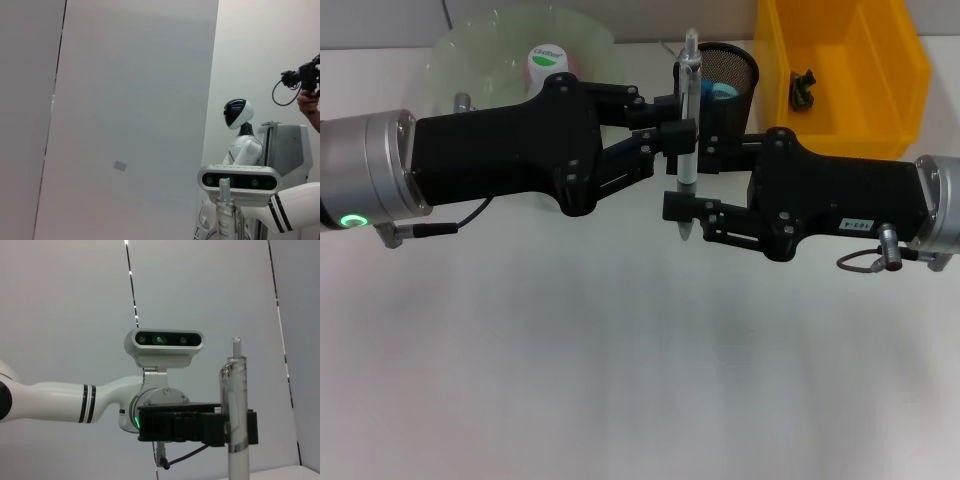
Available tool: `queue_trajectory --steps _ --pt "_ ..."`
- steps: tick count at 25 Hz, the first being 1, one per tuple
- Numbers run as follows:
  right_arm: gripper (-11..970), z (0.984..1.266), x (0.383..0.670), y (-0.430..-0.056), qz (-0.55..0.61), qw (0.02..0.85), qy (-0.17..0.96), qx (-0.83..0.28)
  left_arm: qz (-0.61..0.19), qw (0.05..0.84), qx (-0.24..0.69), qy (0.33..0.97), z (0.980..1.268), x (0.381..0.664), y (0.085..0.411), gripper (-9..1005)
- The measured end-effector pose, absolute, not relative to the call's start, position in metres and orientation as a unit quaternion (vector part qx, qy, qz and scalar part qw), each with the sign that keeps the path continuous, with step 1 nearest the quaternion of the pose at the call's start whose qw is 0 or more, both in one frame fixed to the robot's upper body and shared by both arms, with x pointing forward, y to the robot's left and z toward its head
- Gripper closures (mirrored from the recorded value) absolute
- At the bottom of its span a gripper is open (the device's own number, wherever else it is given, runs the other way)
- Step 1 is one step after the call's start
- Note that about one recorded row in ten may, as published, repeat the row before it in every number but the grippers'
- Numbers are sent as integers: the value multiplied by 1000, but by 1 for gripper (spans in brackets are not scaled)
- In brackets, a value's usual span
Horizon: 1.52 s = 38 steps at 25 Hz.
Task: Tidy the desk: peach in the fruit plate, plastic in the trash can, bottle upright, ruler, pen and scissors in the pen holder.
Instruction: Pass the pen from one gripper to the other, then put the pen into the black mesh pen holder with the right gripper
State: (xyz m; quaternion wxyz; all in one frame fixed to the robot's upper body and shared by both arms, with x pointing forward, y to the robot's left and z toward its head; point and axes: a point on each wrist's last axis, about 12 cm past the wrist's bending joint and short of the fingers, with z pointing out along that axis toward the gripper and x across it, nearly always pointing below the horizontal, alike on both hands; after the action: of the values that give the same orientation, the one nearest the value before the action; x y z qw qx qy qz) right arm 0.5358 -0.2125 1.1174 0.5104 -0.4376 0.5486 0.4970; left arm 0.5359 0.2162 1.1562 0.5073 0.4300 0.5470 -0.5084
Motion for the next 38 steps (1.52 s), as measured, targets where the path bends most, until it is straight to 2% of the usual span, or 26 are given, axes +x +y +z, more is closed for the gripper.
queue_trajectory --steps 5,13,19,29,38 --pt "612 1117 535 -212 497 510 547 -440 -508 507 430 547 1156 536 216 815" --pt "792 1115 534 -212 491 517 543 -445 -507 508 432 545 1153 535 215 815" --pt "827 1114 533 -212 491 517 544 -443 -505 510 436 543 1152 535 215 816" --pt "827 1114 532 -214 491 520 544 -440 -503 508 435 547 1150 534 217 806" --pt "827 1113 532 -215 491 520 546 -435 -502 510 431 550 1151 534 221 641"
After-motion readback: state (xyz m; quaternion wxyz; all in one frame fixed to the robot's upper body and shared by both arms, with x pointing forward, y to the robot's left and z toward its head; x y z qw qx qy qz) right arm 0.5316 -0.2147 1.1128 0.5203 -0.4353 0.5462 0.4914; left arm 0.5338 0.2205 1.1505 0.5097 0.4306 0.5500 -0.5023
